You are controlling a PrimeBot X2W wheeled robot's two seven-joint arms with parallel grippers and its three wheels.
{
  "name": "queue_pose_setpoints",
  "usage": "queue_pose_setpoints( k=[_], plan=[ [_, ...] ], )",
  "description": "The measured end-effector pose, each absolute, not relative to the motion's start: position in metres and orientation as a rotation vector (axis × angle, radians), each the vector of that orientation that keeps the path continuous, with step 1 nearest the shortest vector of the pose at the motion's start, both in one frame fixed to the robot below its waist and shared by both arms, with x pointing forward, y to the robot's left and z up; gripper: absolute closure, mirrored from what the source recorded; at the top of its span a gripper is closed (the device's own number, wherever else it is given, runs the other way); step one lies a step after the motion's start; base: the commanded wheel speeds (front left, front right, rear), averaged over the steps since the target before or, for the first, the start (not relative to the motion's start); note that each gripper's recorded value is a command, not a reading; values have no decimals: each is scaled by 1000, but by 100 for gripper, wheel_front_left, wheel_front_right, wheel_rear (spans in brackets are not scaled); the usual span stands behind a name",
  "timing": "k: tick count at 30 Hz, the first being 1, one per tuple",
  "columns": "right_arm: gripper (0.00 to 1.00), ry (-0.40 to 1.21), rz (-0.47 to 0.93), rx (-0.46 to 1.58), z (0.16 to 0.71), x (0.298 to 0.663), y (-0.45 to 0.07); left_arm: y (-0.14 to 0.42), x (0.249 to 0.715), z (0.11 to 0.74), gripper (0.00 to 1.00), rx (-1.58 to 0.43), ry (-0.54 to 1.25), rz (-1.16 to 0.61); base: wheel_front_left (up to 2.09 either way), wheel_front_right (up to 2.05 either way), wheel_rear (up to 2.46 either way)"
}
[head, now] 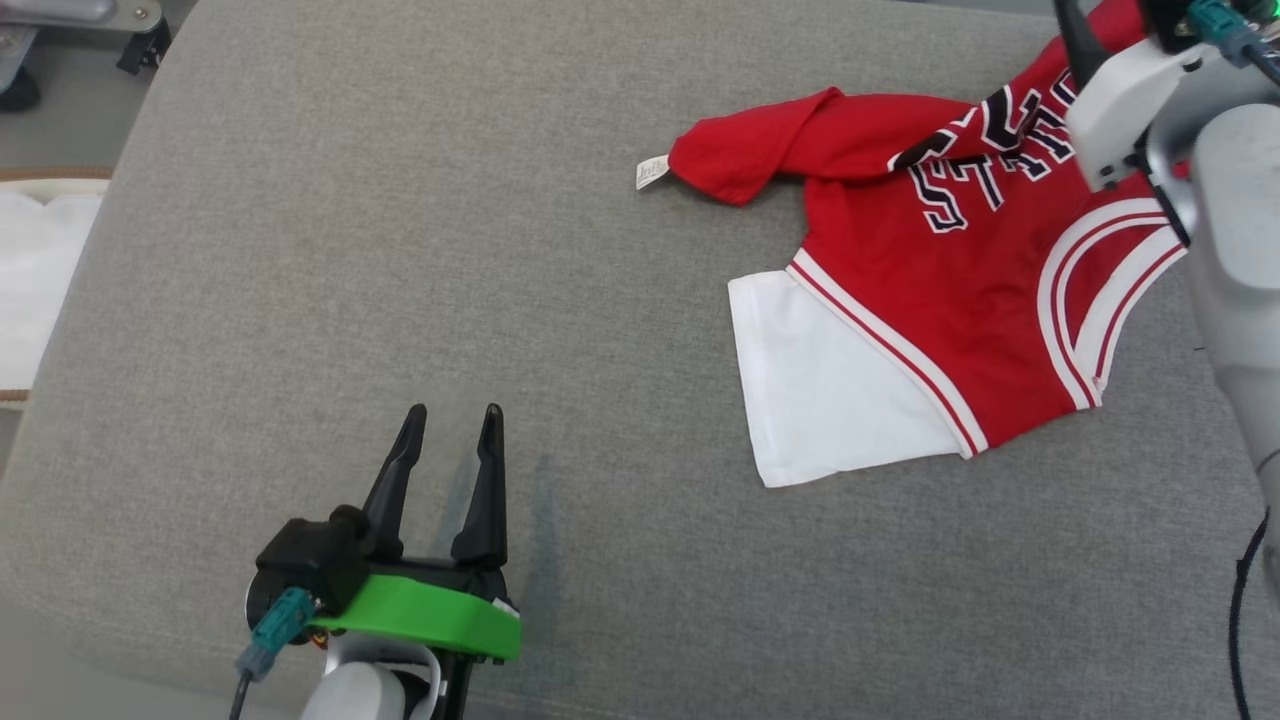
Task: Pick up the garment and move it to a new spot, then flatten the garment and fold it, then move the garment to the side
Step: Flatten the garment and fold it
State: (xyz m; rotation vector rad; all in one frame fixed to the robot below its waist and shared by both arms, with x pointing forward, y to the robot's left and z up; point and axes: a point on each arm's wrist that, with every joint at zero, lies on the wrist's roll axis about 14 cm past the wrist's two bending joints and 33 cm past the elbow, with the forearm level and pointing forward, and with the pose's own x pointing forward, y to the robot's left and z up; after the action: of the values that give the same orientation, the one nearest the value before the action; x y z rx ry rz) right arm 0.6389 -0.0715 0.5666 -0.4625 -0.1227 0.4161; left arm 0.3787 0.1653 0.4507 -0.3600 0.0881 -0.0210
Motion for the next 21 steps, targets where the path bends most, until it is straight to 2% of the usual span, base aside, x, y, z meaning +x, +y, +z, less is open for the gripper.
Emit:
queue_pose_setpoints(
  k=[9,21],
  plan=[
    [0,-99,605,-410,537,577,-18,153,387,458,0,-341,67,-71,0,0,0],
    [0,130,854,-341,443,459,20,143,392,471,0,-328,27,-117,0,0,0]
  ],
)
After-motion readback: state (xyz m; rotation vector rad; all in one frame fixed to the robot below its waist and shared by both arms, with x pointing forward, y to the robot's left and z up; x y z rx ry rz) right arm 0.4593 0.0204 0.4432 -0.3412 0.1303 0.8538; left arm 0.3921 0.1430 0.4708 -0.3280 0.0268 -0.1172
